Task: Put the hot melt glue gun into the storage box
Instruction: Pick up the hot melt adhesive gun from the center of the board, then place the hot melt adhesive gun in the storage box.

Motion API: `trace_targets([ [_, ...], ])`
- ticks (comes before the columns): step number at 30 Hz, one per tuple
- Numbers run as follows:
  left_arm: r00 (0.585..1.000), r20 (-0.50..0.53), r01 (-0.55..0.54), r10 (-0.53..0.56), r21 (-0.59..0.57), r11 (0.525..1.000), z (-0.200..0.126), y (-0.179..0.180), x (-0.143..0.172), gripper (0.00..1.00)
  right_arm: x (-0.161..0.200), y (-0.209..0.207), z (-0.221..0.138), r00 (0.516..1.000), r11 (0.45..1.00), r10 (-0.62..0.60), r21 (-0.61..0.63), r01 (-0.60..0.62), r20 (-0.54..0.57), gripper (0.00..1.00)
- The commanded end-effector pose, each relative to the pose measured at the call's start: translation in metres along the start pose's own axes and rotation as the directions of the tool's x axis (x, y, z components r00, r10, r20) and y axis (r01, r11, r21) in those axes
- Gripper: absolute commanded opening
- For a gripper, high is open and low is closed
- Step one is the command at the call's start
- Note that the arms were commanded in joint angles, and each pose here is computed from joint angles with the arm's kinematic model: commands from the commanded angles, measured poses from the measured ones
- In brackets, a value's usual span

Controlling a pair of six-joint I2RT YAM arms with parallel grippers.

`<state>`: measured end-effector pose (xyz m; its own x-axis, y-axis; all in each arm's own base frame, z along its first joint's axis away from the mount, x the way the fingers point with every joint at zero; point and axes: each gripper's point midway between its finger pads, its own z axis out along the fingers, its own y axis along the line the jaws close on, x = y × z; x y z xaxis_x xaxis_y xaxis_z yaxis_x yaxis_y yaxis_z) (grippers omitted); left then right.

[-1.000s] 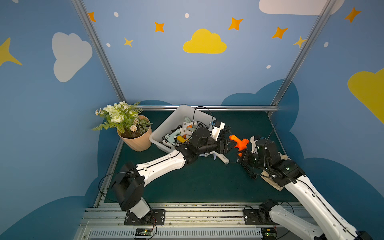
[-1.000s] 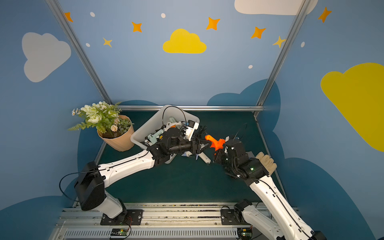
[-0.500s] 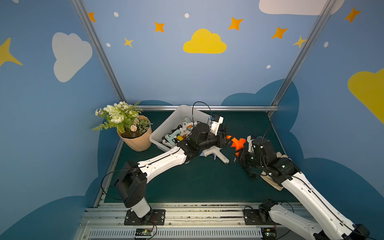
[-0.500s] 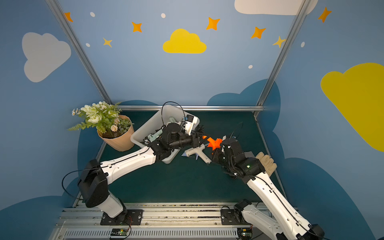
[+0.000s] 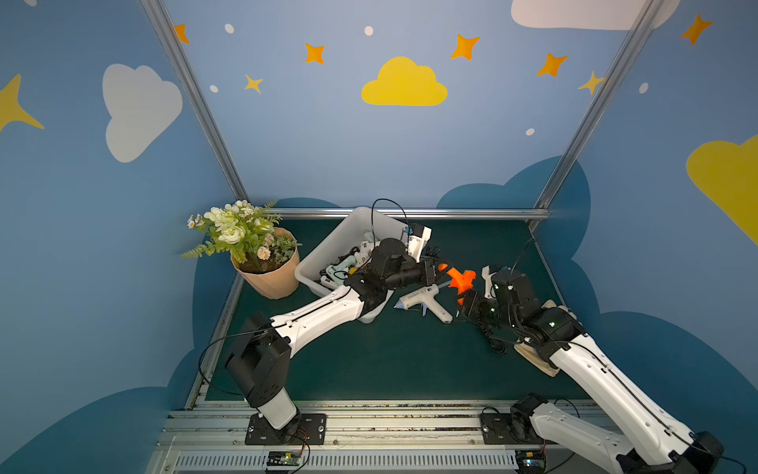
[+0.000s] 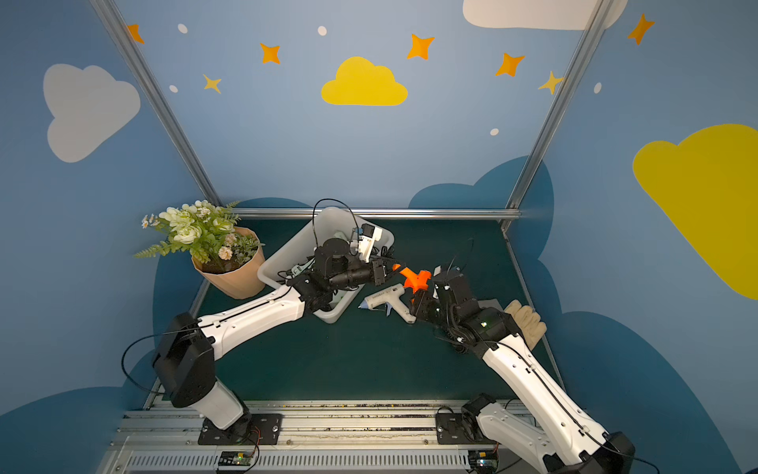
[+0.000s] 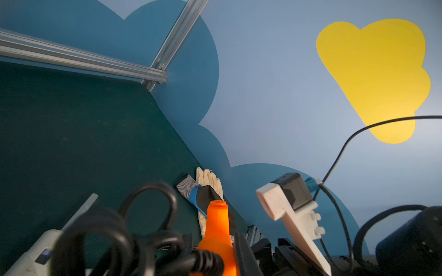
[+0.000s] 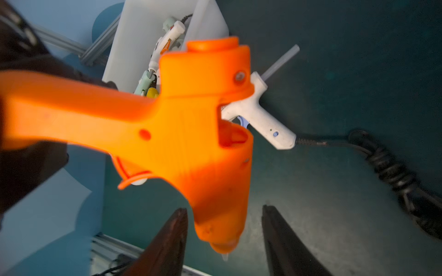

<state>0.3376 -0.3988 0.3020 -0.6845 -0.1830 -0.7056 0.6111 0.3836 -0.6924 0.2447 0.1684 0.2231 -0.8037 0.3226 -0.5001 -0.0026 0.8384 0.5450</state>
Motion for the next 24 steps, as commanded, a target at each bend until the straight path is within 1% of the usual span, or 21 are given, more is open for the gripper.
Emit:
trace_targets([
  [1, 0.997, 0.071, -0.018, 0.018, 0.01, 1.0, -0.018, -0.002, -0.031, 0.03, -0.005, 0.006, -0.005, 0.999, 1.0, -0.021, -0.016, 0.022, 0.025, 0.68],
  [3, 0.995, 0.088, -0.036, 0.038, -0.029, 0.999, -0.029, 0.006, -0.043, 0.03, -0.004, 0.0, -0.006, 0.999, 1.0, -0.022, 0.004, 0.022, 0.029, 0.77],
  [4, 0.994, 0.096, -0.043, 0.048, -0.052, 0.998, -0.034, 0.011, -0.049, 0.03, -0.003, -0.001, -0.008, 0.999, 1.0, -0.026, 0.009, 0.026, 0.032, 0.9],
  [5, 0.993, 0.105, -0.053, 0.061, -0.075, 0.996, -0.041, 0.015, -0.056, 0.03, -0.002, -0.004, -0.009, 0.999, 0.999, -0.028, 0.018, 0.027, 0.034, 0.98],
  [7, 0.989, 0.121, -0.069, 0.083, -0.122, 0.99, -0.054, 0.025, -0.068, 0.03, -0.001, -0.01, -0.012, 0.999, 0.999, -0.028, 0.039, 0.026, 0.041, 0.98],
  [12, 0.981, 0.142, -0.094, 0.132, -0.248, 0.964, -0.089, 0.065, -0.097, 0.03, -0.001, -0.021, -0.019, 0.997, 0.997, -0.031, 0.069, 0.026, 0.072, 0.98],
  [15, 0.981, 0.131, -0.1, 0.146, -0.304, 0.947, -0.104, 0.091, -0.112, 0.03, -0.002, -0.024, -0.021, 0.995, 0.997, -0.031, 0.078, 0.024, 0.09, 0.98],
  [19, 0.989, 0.088, -0.086, 0.121, -0.328, 0.941, -0.109, 0.125, -0.124, 0.03, -0.003, -0.024, -0.023, 0.995, 0.997, -0.028, 0.079, 0.02, 0.1, 0.98],
  [24, 0.995, 0.003, -0.092, 0.099, -0.354, 0.931, -0.098, 0.165, -0.129, 0.03, -0.004, -0.027, -0.022, 0.994, 0.996, -0.022, 0.09, 0.012, 0.106, 0.98],
])
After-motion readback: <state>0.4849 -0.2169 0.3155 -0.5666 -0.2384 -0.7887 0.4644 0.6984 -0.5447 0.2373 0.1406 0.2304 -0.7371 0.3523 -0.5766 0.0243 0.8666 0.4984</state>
